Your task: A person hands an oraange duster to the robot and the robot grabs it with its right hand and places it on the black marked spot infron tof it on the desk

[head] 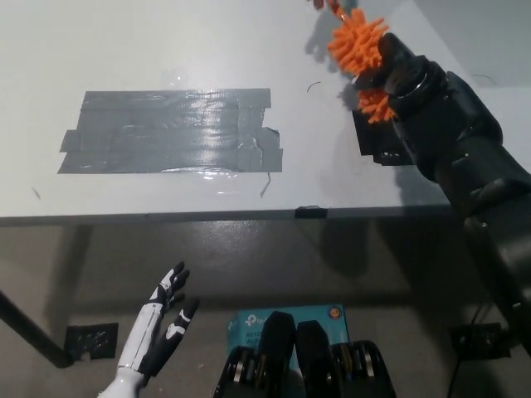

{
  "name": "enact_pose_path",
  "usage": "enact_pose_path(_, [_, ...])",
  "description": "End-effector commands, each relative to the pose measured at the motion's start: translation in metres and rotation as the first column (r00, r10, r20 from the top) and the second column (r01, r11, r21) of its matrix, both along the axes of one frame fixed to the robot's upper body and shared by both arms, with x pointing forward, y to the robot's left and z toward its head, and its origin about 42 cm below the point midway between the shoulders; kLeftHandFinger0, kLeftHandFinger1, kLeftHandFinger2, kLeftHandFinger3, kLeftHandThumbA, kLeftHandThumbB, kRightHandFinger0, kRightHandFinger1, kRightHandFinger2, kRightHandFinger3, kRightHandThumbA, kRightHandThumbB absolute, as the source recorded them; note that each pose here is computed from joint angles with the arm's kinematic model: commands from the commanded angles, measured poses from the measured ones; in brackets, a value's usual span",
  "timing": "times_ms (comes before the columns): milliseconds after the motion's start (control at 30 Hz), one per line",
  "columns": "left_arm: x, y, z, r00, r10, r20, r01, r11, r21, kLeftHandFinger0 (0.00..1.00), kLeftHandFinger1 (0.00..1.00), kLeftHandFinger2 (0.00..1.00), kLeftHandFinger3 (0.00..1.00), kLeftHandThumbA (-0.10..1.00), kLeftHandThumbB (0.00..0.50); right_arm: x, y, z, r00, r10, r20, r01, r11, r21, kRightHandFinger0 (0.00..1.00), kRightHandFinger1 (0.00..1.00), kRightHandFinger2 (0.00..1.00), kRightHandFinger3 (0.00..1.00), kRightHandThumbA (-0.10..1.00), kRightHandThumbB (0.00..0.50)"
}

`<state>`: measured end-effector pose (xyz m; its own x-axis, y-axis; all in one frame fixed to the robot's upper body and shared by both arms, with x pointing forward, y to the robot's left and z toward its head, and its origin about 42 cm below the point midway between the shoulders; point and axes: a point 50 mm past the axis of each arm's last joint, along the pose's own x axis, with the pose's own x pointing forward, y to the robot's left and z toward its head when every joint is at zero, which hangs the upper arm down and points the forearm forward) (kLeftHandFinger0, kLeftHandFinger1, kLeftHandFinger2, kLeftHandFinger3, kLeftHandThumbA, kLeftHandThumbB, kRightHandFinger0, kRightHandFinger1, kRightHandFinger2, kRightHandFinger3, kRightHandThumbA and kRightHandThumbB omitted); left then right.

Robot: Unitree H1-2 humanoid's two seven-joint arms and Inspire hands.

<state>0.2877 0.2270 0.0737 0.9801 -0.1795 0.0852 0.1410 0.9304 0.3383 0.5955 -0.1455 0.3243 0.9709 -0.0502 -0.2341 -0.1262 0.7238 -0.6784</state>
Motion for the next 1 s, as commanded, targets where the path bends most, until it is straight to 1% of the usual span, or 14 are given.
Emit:
enact_pose_path(0, [0.011, 0.001, 0.013, 0.999, -0.019, 0.050, 0.019, 1.000, 0.018, 0.94, 1.00, 1.00, 1.00, 0.89, 0.154, 0.008, 0.009, 0.093, 0.963, 0.042, 0.266, -0.063, 0.995, 0.074, 0.16, 0.58, 0.91, 0.99, -0.10, 0.189])
enact_pose_path(100, [0.011, 0.002, 0.012, 0.999, -0.016, 0.046, 0.015, 1.000, 0.021, 0.91, 1.00, 1.00, 1.00, 0.88, 0.146, 0.007, 0.008, 0.113, 0.953, 0.044, 0.299, -0.071, 0.994, 0.080, 0.16, 0.59, 0.89, 1.00, -0.10, 0.202])
enact_pose_path(133, [0.011, 0.002, 0.012, 0.999, -0.015, 0.045, 0.014, 1.000, 0.022, 0.91, 1.00, 1.00, 1.00, 0.88, 0.146, 0.006, 0.006, 0.118, 0.950, 0.044, 0.310, -0.072, 0.994, 0.079, 0.16, 0.59, 0.89, 1.00, -0.10, 0.192])
enact_pose_path(200, [0.011, 0.002, 0.012, 0.999, -0.015, 0.045, 0.014, 1.000, 0.025, 0.91, 1.00, 1.00, 1.00, 0.89, 0.144, 0.005, -0.002, 0.122, 0.945, 0.034, 0.325, -0.068, 0.993, 0.094, 0.15, 0.61, 0.93, 1.00, -0.10, 0.181])
enact_pose_path(300, [0.011, 0.003, 0.011, 0.999, -0.014, 0.043, 0.013, 1.000, 0.025, 0.91, 1.00, 1.00, 1.00, 0.89, 0.145, 0.006, -0.014, 0.120, 0.946, 0.017, 0.323, -0.056, 0.992, 0.109, 0.17, 0.67, 1.00, 1.00, -0.10, 0.176])
enact_pose_path(400, [0.012, 0.004, 0.011, 0.999, -0.017, 0.043, 0.016, 1.000, 0.024, 0.91, 1.00, 1.00, 1.00, 0.89, 0.146, 0.005, -0.027, 0.119, 0.945, -0.003, 0.326, -0.035, 0.993, 0.110, 0.23, 0.74, 1.00, 1.00, -0.10, 0.169])
enact_pose_path(500, [0.015, 0.006, 0.012, 0.999, -0.016, 0.050, 0.014, 0.999, 0.030, 0.90, 1.00, 1.00, 1.00, 0.89, 0.152, 0.005, -0.039, 0.115, 0.948, -0.009, 0.319, -0.025, 0.994, 0.103, 0.20, 0.70, 1.00, 1.00, -0.10, 0.181])
enact_pose_path(533, [0.015, 0.006, 0.013, 0.999, -0.016, 0.051, 0.014, 0.999, 0.035, 0.90, 1.00, 1.00, 1.00, 0.91, 0.153, 0.006, -0.047, 0.107, 0.953, -0.025, 0.303, -0.005, 0.995, 0.098, 0.16, 0.64, 0.92, 1.00, -0.10, 0.195])
enact_pose_path(567, [0.016, 0.006, 0.014, 0.999, -0.016, 0.050, 0.014, 0.999, 0.037, 0.90, 1.00, 1.00, 1.00, 0.91, 0.154, 0.006, -0.049, 0.104, 0.955, -0.033, 0.296, 0.005, 0.995, 0.095, 0.15, 0.62, 0.91, 1.00, -0.10, 0.205])
enact_pose_path(600, [0.016, 0.007, 0.014, 0.999, -0.016, 0.048, 0.014, 0.999, 0.036, 0.90, 1.00, 1.00, 1.00, 0.90, 0.145, 0.006, -0.055, 0.095, 0.960, -0.040, 0.278, 0.016, 0.996, 0.087, 0.12, 0.57, 0.89, 0.99, -0.10, 0.183])
enact_pose_path(667, [0.016, 0.007, 0.014, 0.999, -0.016, 0.049, 0.014, 0.999, 0.038, 0.90, 1.00, 1.00, 1.00, 0.90, 0.141, 0.005, -0.062, 0.080, 0.966, -0.040, 0.257, 0.016, 0.996, 0.092, 0.08, 0.55, 0.88, 0.99, -0.10, 0.183])
enact_pose_path(700, [0.017, 0.007, 0.014, 0.999, -0.016, 0.047, 0.014, 0.999, 0.035, 0.90, 1.00, 1.00, 1.00, 0.89, 0.143, 0.004, -0.065, 0.069, 0.970, -0.046, 0.239, 0.020, 0.994, 0.110, 0.07, 0.58, 0.92, 1.00, -0.10, 0.176])
enact_pose_path(767, [0.017, 0.007, 0.014, 0.999, -0.014, 0.044, 0.013, 0.999, 0.032, 0.90, 1.00, 1.00, 1.00, 0.89, 0.143, 0.003, -0.069, 0.054, 0.976, -0.053, 0.211, 0.026, 0.992, 0.127, 0.09, 0.60, 0.96, 1.00, -0.10, 0.163])
enact_pose_path(967, [0.021, 0.008, 0.017, 0.999, -0.014, 0.053, 0.012, 0.999, 0.037, 0.89, 1.00, 1.00, 1.00, 0.88, 0.142, 0.000, -0.074, 0.020, 0.983, -0.062, 0.170, 0.037, 0.989, 0.146, 0.14, 0.66, 1.00, 1.00, -0.10, 0.165])
